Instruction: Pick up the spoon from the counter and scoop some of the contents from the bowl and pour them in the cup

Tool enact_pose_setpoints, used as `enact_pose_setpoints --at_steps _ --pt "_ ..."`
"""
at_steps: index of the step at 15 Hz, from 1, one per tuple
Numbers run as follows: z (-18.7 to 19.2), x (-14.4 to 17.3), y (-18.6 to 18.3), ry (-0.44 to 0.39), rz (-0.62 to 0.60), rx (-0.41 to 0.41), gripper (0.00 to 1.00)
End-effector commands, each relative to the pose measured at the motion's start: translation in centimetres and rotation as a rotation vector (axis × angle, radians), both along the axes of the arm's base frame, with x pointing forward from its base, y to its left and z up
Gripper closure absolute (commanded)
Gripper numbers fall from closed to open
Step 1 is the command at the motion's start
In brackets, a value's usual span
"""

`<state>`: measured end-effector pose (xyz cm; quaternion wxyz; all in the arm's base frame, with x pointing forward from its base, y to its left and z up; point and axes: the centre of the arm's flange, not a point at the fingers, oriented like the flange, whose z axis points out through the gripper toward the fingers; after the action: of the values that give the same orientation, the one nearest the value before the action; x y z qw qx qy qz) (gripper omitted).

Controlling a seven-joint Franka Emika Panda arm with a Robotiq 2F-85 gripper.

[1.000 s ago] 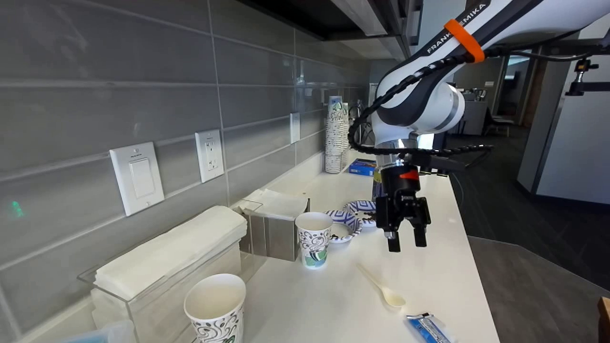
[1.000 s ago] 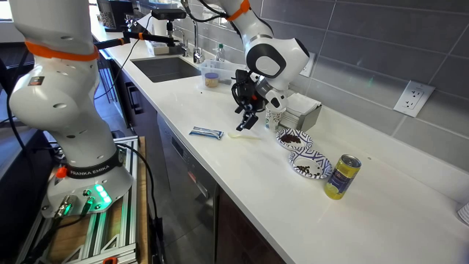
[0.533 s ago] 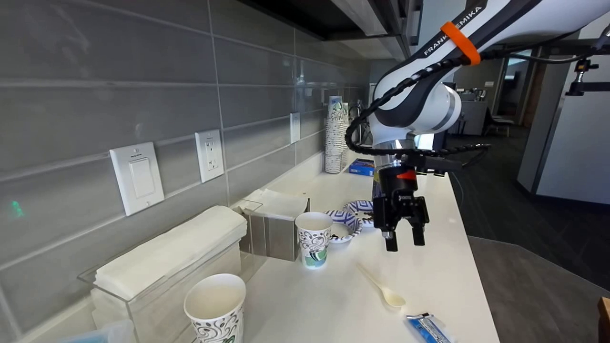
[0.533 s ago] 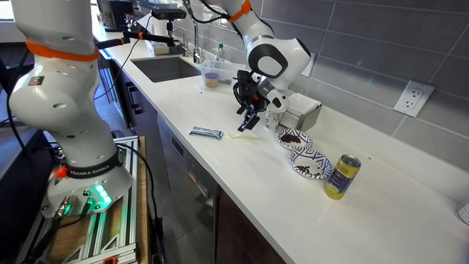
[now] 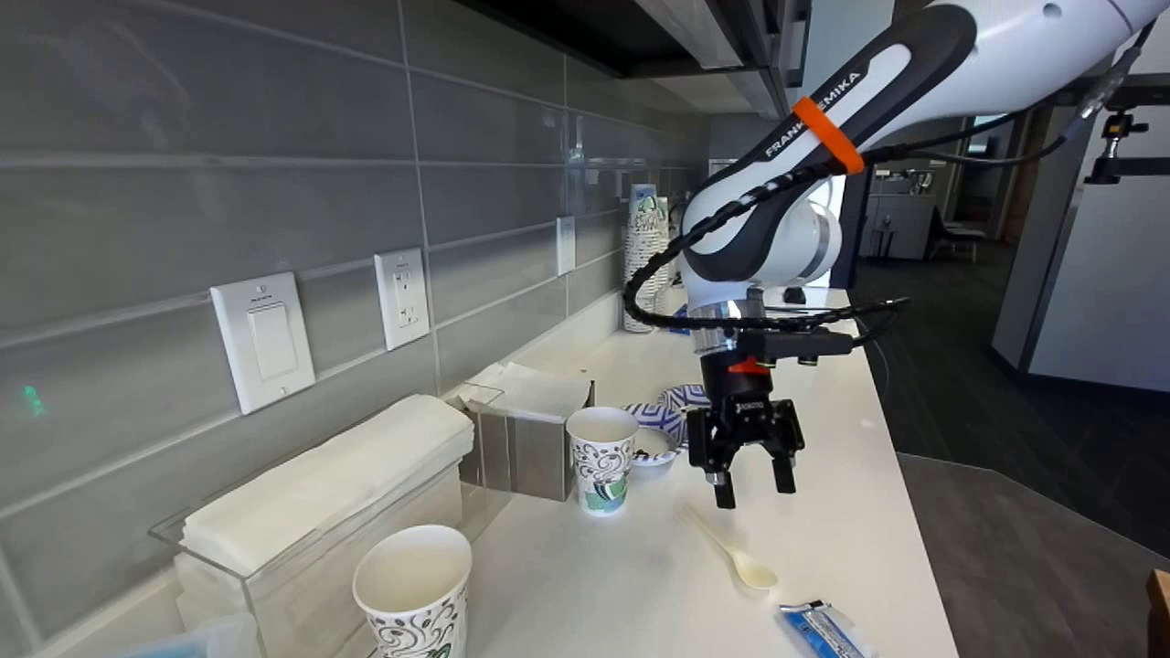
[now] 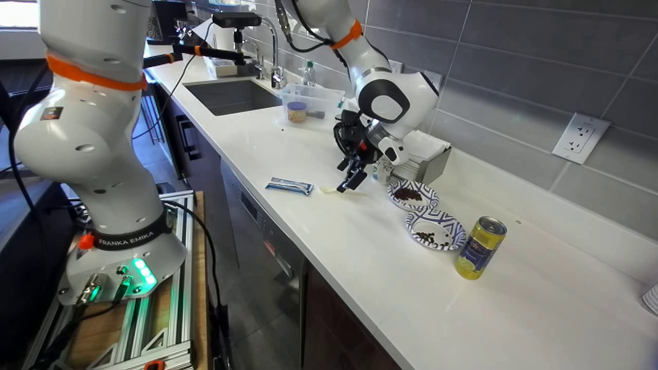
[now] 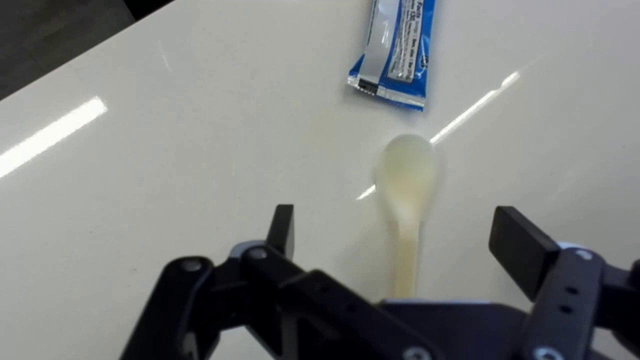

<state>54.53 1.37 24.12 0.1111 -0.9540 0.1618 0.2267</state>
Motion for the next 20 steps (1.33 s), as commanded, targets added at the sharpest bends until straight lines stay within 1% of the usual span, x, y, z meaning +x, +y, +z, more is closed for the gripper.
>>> enact_pose_setpoints --at_steps 1,2,3,4,5,6,7,9,11,12,13,15,16,17,19,20 --pt "-2.6 1.8 0.8 0.028 -0.018 -0.019 0.00" --pt "-3.1 2.0 0.9 0.037 -0.021 -0.019 0.02" --pt "-3.5 2.2 1.1 0.048 -0.026 -0.019 0.13" --pt "-3.8 2.4 1.2 0.062 -0.036 -0.023 0.20" --pt "-4.0 2.7 1.4 0.067 -0.048 -0.031 0.24" --pt "-4.1 3.0 1.6 0.071 -0.057 -0.032 0.35" --pt "-4.3 3.2 1.7 0.072 -0.063 -0.041 0.38" --pt "-4.6 3.6 2.1 0.073 -0.072 -0.049 0.51" --pt "-4.7 3.9 2.5 0.075 -0.079 -0.052 0.72" --pt "-4.8 4.0 2.7 0.077 -0.082 -0.059 0.66" --pt "-4.8 4.0 2.9 0.084 -0.084 -0.059 0.66" --pt "-5.0 4.0 3.1 0.101 -0.085 -0.060 0.71" --pt "-5.2 3.9 3.2 0.109 -0.086 -0.061 0.72" --pt "-5.3 3.8 3.2 0.115 -0.086 -0.063 0.74" --pt "-5.3 3.7 3.1 0.125 -0.087 -0.063 0.82" --pt "-5.2 3.6 3.1 0.127 -0.087 -0.065 0.96"
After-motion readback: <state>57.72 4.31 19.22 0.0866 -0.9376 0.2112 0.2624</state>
